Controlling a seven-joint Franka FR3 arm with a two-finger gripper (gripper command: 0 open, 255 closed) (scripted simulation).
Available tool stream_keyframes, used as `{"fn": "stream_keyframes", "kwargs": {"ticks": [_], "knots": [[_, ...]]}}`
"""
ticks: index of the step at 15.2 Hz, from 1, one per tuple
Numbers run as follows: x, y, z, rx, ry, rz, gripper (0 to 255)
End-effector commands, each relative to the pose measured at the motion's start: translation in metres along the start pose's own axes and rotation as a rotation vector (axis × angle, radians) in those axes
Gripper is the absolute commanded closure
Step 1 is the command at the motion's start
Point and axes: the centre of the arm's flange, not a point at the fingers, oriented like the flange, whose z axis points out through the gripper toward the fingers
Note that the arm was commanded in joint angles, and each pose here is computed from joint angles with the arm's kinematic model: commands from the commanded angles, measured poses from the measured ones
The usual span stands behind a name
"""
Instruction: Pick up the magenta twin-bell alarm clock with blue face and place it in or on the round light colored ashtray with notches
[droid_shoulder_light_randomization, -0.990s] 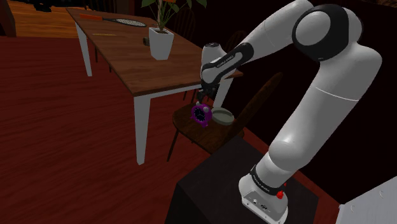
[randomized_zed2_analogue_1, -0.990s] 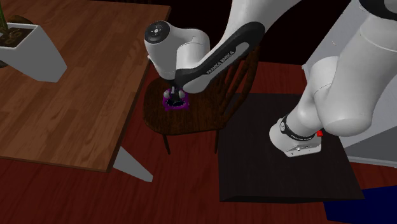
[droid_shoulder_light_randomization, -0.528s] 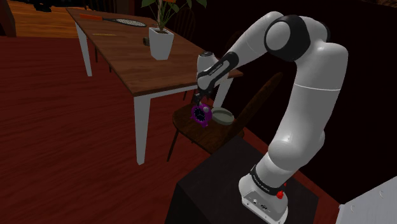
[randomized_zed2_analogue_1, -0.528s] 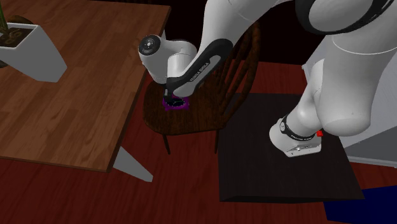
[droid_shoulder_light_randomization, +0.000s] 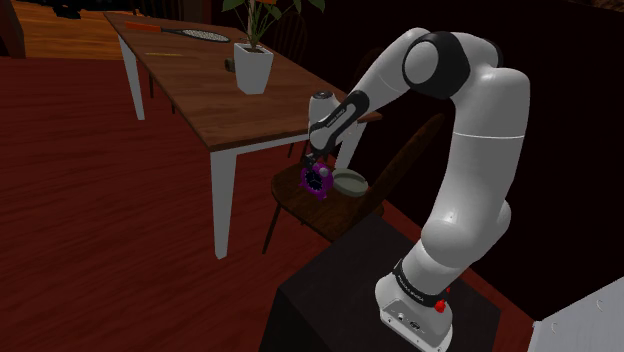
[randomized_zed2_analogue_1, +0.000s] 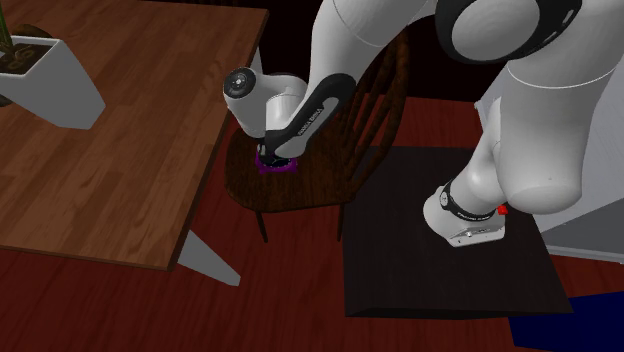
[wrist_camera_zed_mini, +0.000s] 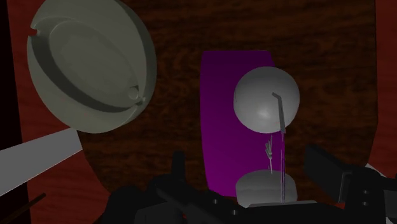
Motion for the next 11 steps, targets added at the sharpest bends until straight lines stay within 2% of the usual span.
{"fn": "stream_keyframes", "kwargs": {"ticks": [1, 5, 6, 11], "knots": [[-0.0001, -0.0002, 0.0012, 0.0, 0.0, 0.0, 0], [-0.0001, -0.0002, 0.0012, 0.0, 0.0, 0.0, 0], [-0.0001, -0.0002, 0.0012, 0.0, 0.0, 0.0, 255], [-0.0001, -0.0001, 0.0012, 0.0, 0.0, 0.0, 255]]}}
